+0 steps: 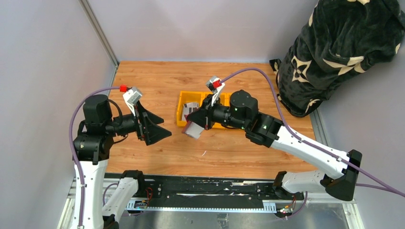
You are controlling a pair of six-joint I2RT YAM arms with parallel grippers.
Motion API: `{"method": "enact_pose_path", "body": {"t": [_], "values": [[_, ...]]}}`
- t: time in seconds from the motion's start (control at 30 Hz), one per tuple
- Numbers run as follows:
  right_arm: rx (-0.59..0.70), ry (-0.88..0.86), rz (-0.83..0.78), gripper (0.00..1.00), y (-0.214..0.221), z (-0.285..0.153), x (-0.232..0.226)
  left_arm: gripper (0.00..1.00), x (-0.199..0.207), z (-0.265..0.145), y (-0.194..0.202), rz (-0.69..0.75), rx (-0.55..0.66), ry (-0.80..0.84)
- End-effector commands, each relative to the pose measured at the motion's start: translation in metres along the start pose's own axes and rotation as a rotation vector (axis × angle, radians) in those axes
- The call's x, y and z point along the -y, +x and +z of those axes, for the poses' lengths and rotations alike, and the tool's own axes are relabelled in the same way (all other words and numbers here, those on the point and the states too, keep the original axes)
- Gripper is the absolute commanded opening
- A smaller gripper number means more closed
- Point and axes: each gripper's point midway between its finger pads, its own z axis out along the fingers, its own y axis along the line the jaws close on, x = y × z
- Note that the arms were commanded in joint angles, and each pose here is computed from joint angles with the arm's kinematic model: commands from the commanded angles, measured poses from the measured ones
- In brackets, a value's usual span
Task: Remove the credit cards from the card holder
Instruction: Open the card holder.
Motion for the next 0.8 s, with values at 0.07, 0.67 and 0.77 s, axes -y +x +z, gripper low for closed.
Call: {"method": "enact_pose_path", "body": {"t": [0.07, 0.67, 0.77], "values": [[-0.117, -0.114, -0.11, 0.0, -0.003, -0.004, -0.027, 0.94, -0.01, 0.0, 0.011, 0.06, -0.012, -0.029], [-0.013, 0.299, -0.106, 0.0, -0.024, 0.028, -0.043, 0.97, 0.0, -0.008, 0.036, 0.282, 0.01, -0.005], [0.03, 0.325, -0.112, 0.0, -0.036, 0.032, -0.059, 1.0, -0.002, -0.01, 0.041, 0.356, 0.018, -0.024]]}}
